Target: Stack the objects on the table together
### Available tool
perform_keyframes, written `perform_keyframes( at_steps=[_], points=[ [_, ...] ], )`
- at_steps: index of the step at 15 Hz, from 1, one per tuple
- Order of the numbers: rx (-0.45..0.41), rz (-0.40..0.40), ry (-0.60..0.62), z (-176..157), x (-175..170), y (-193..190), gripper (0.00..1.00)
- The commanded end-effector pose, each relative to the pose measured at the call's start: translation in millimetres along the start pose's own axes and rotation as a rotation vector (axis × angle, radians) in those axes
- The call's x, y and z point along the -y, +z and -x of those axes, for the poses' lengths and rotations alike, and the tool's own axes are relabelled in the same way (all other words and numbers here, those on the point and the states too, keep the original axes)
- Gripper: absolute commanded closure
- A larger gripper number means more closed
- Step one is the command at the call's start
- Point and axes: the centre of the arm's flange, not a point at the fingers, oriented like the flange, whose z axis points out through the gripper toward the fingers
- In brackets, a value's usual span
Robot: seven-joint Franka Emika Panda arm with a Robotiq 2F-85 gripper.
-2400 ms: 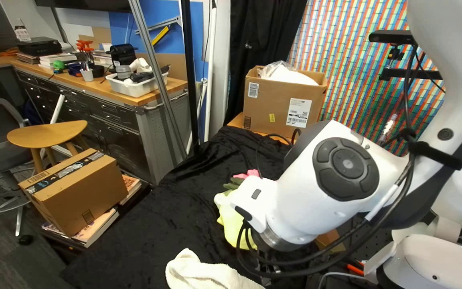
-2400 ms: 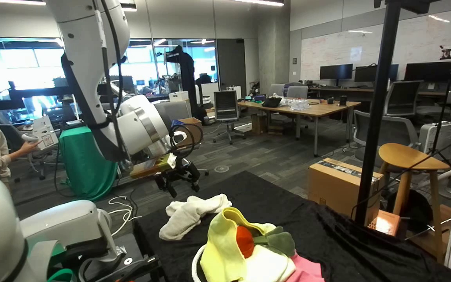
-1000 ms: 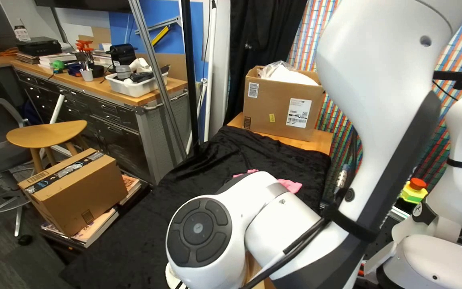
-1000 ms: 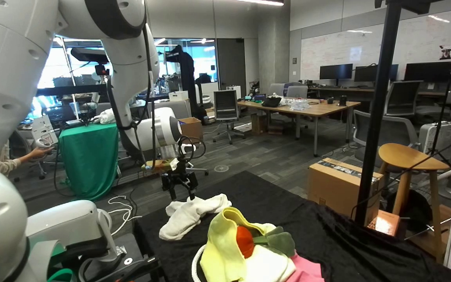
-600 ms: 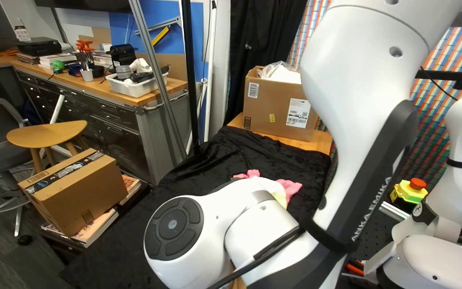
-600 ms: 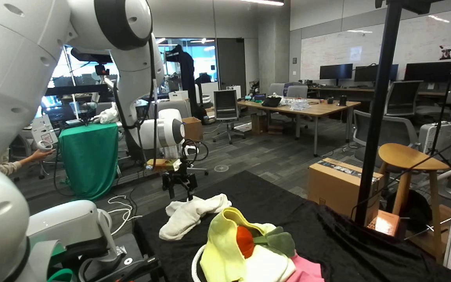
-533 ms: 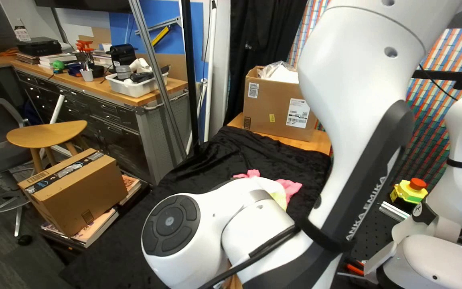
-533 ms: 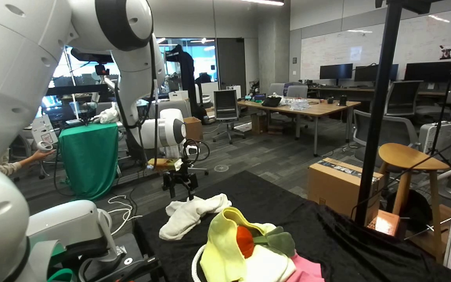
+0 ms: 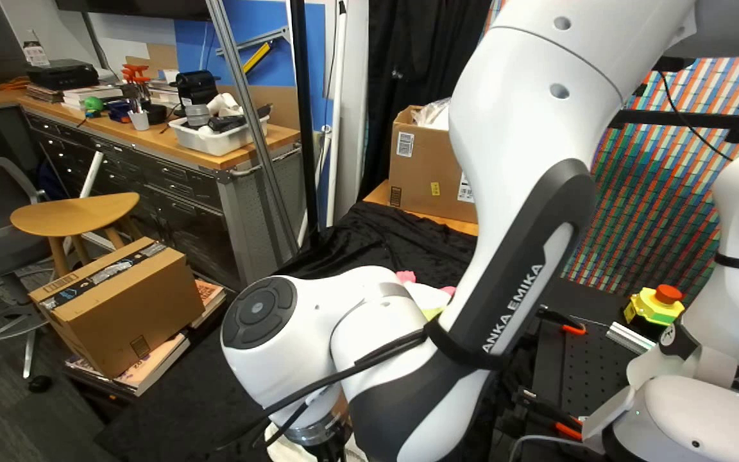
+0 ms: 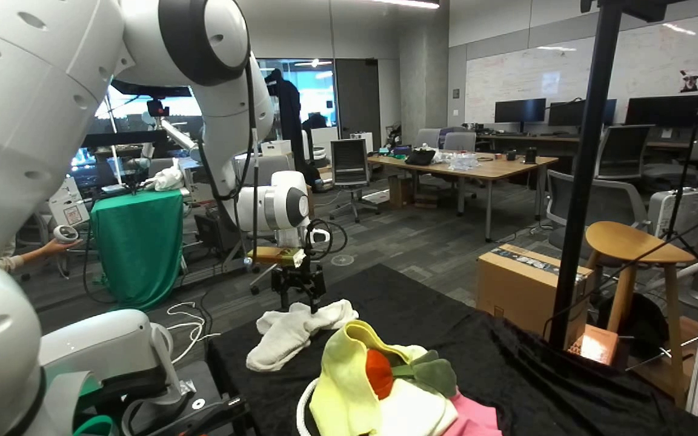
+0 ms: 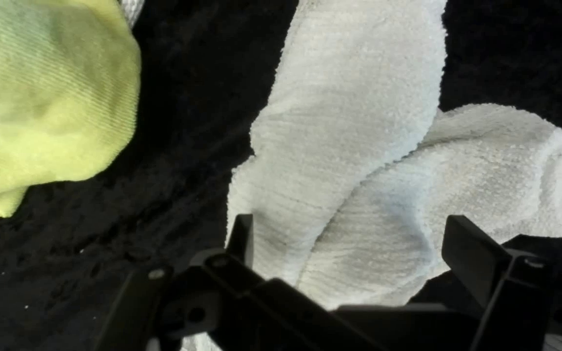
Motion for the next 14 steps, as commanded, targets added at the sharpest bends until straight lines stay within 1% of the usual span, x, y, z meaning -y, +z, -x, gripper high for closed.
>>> perform_keyframes(
  at_steps=[1,10,11,12,14],
  points=[
    [0.047,-0.037,0.005,-9,-10,5,0.0],
    [0.103,-0.056,0.021,-9,-18,16,0.0],
    [0.107,-0.055,0.021,-9,-19,15,0.25],
    [0.108,-0.053,0.021,-9,-19,14,0.28],
    [0.111,-0.051,0.025,-11,-21,16,0.42]
  ],
)
